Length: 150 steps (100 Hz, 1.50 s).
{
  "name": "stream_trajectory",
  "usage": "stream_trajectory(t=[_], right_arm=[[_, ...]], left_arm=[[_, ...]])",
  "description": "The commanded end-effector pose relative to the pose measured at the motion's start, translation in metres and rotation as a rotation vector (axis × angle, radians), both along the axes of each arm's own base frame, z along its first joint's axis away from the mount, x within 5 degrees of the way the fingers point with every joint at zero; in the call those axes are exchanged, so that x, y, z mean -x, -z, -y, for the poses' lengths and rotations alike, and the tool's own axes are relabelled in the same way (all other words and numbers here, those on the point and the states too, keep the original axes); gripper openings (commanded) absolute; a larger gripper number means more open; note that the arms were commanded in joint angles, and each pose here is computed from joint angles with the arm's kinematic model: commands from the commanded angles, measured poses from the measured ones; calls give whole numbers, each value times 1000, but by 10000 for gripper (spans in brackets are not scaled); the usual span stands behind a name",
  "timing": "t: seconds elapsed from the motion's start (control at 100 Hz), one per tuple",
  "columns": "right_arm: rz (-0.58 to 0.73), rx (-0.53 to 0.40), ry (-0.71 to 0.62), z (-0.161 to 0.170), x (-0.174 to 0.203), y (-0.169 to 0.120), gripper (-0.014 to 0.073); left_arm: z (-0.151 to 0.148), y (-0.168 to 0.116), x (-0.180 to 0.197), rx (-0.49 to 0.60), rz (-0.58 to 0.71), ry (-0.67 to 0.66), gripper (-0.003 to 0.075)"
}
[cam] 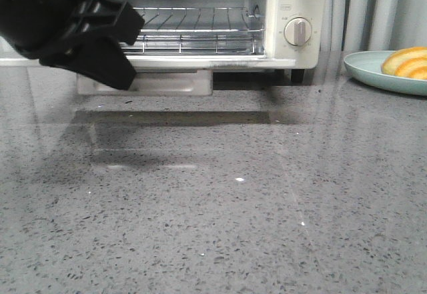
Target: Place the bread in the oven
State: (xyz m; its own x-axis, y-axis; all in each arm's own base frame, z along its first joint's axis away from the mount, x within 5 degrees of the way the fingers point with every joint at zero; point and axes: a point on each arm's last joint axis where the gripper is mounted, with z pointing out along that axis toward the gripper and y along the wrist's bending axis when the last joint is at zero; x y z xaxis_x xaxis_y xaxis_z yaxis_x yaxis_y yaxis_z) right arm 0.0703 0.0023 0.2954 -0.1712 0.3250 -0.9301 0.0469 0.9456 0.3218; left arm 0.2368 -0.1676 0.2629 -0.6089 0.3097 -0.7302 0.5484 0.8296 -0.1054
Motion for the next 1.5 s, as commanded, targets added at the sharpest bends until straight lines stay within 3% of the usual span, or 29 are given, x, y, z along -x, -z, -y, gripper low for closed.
stream_trajectory(t=[0.0,0.38,0.56,0.66,0.84,1.079,1.239,1.489], right_arm=[[109,19,15,2,-1,-20,-48],[133,49,13,2,0,-27,-48],[81,175,-22,1,-6,-48,-48],[31,185,-38,1,-20,-67,-47],[-97,177,-64,2,-66,-92,-13],[-280,179,-86,7,-142,-97,341],[-377,236,-75,17,-196,-91,349],[-516,196,-59,32,-261,-65,349]], left_arm=[[1,-22,-4,77,126,-17,-21],[-2,-28,1,82,129,-13,-21],[-17,-66,24,160,229,-13,-21],[-28,-88,42,204,292,-9,-21],[-50,-115,76,245,345,9,-21],[-73,-131,114,264,368,35,-21],[-86,-138,134,269,388,48,-21],[-94,-133,146,276,401,51,-21]])
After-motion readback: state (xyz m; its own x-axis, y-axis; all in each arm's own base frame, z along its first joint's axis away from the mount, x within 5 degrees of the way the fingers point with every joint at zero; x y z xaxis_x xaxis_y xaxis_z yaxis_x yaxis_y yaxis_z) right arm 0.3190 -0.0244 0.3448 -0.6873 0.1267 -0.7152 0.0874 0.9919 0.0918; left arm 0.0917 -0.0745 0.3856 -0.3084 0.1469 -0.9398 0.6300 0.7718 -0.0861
